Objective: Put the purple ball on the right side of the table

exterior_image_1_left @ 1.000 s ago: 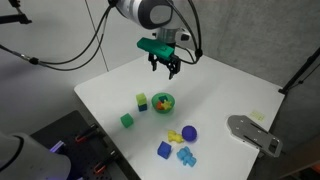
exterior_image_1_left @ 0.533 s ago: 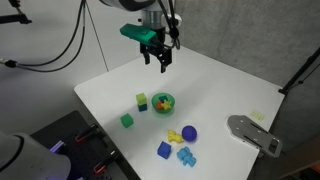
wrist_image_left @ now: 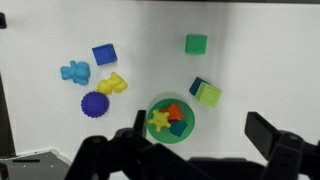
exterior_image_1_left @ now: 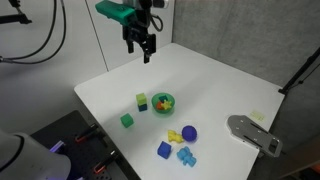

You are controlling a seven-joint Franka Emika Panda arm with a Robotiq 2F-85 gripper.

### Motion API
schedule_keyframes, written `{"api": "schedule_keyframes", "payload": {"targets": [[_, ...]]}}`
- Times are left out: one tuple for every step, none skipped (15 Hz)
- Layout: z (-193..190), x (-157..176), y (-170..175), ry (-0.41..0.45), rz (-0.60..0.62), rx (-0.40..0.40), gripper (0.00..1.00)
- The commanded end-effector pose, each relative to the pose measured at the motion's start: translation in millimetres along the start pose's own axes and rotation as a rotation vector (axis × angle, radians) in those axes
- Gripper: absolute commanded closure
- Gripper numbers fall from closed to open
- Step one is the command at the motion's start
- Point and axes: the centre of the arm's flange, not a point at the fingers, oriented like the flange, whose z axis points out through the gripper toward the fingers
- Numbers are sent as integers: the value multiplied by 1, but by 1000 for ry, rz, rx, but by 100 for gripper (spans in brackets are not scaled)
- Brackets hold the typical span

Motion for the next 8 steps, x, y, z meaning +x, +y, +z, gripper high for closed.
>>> {"api": "schedule_keyframes", "payload": {"targets": [[-16, -25, -9, 56, -27, 55, 0], [-18, -28, -11, 83, -40, 72, 0], [-20, -29, -13, 101, -49, 83, 0], [-22, -31, -15, 115, -56, 91, 0], [-23, -31, -16, 127, -67, 93, 0], [-24, -32, -17, 135, -73, 90, 0], [-25, -32, -18, 140, -76, 79, 0], [-25, -32, -18, 134, -76, 60, 0]]}}
